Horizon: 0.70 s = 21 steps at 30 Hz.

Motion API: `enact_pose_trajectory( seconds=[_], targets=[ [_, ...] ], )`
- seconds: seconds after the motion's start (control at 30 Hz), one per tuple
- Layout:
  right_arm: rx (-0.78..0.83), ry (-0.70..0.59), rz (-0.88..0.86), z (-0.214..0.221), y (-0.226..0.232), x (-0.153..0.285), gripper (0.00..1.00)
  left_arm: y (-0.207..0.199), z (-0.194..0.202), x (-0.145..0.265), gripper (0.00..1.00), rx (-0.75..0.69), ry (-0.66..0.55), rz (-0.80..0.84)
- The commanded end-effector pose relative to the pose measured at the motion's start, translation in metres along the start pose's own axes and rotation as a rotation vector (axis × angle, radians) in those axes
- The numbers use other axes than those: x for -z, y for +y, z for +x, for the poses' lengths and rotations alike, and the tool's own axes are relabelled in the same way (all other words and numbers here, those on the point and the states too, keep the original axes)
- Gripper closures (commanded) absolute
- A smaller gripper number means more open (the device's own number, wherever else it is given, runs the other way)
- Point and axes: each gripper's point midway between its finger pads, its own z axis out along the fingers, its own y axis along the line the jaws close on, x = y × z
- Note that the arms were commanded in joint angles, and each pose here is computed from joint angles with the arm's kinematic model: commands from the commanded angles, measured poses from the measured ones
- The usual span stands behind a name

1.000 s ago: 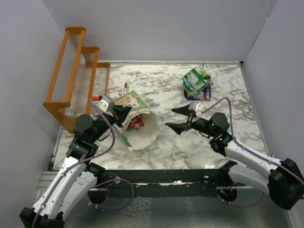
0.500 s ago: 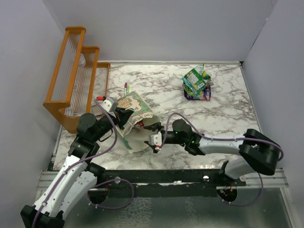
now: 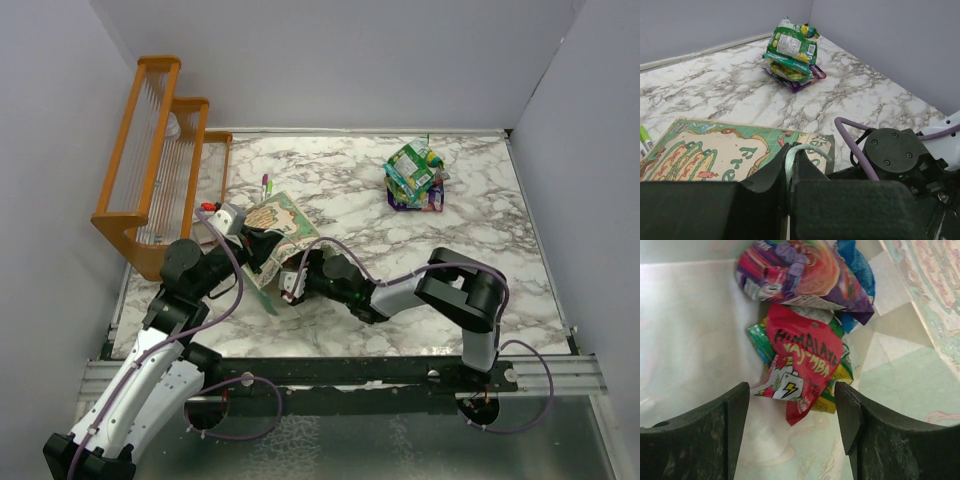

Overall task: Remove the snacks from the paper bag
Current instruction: Take out the snack from the paper bag.

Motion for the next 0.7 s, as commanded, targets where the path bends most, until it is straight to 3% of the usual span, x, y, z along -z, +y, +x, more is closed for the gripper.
enact_pose_trajectory(
  seconds=[0.0, 0.33, 0.67],
  targets=[
    [-0.043, -0.011, 0.186, -0.003, -0.030, -0.013, 0.32, -0.004, -0.004, 0.000, 1.00, -0.014, -0.016, 0.029],
    [-0.069, 0.035, 0.206, 0.012, -0.026, -0.043, 0.37, -0.004, -0.005, 0.003, 1.00, -0.031, -0.016, 0.025],
    [-0.117, -0.003, 0.174, 0.005, -0.020, -0.036, 0.73, -0.001, -0.006, 0.004, 1.00, -0.035, -0.020, 0.003]
  ],
)
